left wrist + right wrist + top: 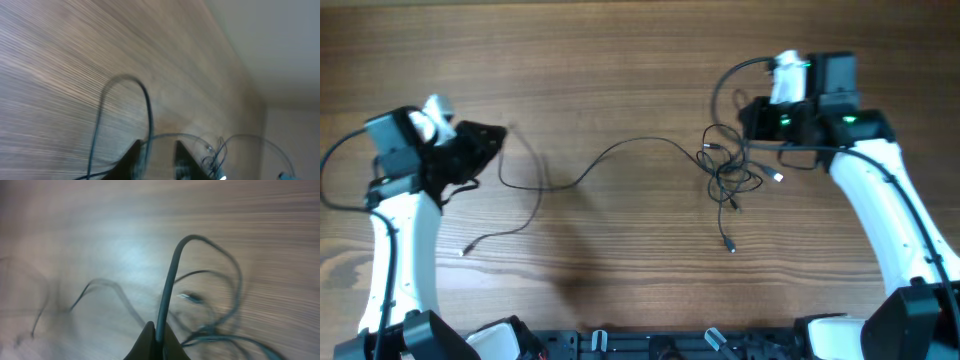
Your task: Untangle cables
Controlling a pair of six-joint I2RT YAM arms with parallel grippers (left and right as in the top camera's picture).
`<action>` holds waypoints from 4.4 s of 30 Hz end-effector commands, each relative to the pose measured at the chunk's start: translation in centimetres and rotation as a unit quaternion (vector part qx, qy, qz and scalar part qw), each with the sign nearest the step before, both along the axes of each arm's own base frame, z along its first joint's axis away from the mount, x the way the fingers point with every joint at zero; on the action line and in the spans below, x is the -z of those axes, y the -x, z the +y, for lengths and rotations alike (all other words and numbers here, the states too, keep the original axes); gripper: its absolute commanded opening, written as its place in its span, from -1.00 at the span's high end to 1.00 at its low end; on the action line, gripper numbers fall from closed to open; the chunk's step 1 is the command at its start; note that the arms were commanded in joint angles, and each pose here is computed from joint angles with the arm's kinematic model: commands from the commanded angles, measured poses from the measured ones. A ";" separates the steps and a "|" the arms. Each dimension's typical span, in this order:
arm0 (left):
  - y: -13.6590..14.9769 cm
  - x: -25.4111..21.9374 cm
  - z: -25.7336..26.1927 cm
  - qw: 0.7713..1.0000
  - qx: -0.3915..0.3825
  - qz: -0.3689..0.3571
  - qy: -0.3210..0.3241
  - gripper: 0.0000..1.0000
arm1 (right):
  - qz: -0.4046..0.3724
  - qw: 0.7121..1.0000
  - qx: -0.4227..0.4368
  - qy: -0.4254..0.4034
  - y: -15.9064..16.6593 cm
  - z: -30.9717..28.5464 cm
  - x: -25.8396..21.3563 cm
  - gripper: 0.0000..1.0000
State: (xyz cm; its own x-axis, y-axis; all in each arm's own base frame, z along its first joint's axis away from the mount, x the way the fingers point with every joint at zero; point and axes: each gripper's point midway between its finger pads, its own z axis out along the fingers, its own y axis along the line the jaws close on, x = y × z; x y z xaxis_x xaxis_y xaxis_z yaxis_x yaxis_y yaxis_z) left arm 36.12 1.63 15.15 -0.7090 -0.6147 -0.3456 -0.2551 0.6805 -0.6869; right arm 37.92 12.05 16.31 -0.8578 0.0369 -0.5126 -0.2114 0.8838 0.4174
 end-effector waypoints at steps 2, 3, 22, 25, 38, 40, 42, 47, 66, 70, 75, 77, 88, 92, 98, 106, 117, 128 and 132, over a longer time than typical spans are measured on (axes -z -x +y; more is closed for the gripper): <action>-0.8 0.7 -2.0 0.997 0.024 0.005 -0.078 -0.51 | -0.022 0.985 -0.168 0.034 2.6 6.1 1.9 0.79; -0.9 0.8 -2.4 0.996 0.030 0.006 -0.082 -0.85 | -0.026 0.979 -0.199 0.042 3.3 7.2 2.2 0.68; -1.0 1.3 -2.6 0.997 -0.040 0.044 -0.046 -1.00 | -0.062 0.939 -0.308 -0.138 7.3 22.6 -1.0 -0.99; -1.0 1.3 -2.6 0.997 -0.040 0.045 -0.045 -1.00 | -0.072 0.941 -0.294 -0.151 6.8 24.3 -1.0 -0.99; 0.8 0.9 -6.4 0.996 0.025 0.072 0.042 -1.00 | -0.031 0.990 0.039 0.133 -4.3 6.0 3.1 -0.99; 0.8 -0.2 -8.7 0.994 0.079 0.043 0.060 -1.00 | 0.017 0.984 0.108 0.140 -4.3 1.7 4.1 -0.99; 0.5 -1.2 -10.9 0.991 0.117 0.016 0.065 -1.00 | 0.055 0.976 0.154 0.141 -3.9 -1.6 4.9 -0.99; 0.5 -1.5 -16.8 0.989 0.138 0.011 0.051 -1.00 | 0.104 0.957 0.229 0.143 -3.2 -8.0 5.8 -1.00; -0.6 6.2 -27.8 0.985 0.172 0.003 -0.020 -0.26 | 0.126 0.992 0.001 0.018 -0.4 -3.4 5.2 -0.87; -0.2 6.6 -27.8 0.984 0.175 0.012 -0.024 0.11 | 0.131 0.991 -0.010 0.008 0.0 -2.6 5.1 -0.87; 0.7 8.5 -28.0 0.982 0.179 0.037 -0.041 0.22 | 0.135 0.990 -0.027 0.012 0.6 -1.7 5.8 -0.89; 1.0 9.7 -27.9 0.981 0.179 0.054 -0.047 0.19 | 0.139 0.990 -0.029 0.012 1.0 -1.5 6.3 -0.93; -0.3 10.0 -23.9 0.986 0.133 0.079 -0.055 0.92 | 0.075 0.972 -0.189 -0.122 2.8 3.7 3.7 -0.52; 0.2 10.8 -21.8 0.985 0.114 0.113 -0.063 0.92 | 0.045 0.963 -0.232 -0.129 3.0 6.5 4.0 -0.48; 0.7 11.4 -21.0 0.983 0.108 0.134 -0.069 0.92 | 0.072 0.976 -0.186 -0.081 2.9 10.3 9.0 -0.26; 0.8 11.4 -21.1 0.983 0.109 0.134 -0.069 0.92 | 0.072 0.987 -0.139 0.023 2.4 12.3 14.3 -0.21; -0.2 11.7 -17.2 0.981 0.088 0.135 -0.106 0.92 | 0.085 0.989 -0.116 -0.027 0.8 10.3 9.7 0.91; -1.0 8.0 0.3 0.982 -0.066 0.132 -0.116 0.92 | -0.062 0.987 0.122 -0.083 -1.9 -11.7 -5.7 0.92; -1.5 6.8 4.3 0.984 -0.108 0.103 -0.096 0.92 | 0.000 0.959 0.275 -0.065 -0.3 -19.3 -3.4 0.91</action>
State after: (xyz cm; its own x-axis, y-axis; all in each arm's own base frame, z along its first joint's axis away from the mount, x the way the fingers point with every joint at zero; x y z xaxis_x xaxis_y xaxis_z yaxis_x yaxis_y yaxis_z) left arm 37.21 3.78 6.97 -0.6603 -0.6927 -0.2901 -0.5518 0.7096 -0.4382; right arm 39.18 -3.11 21.63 -0.7249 0.4119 -0.5521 0.0602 0.8364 0.5448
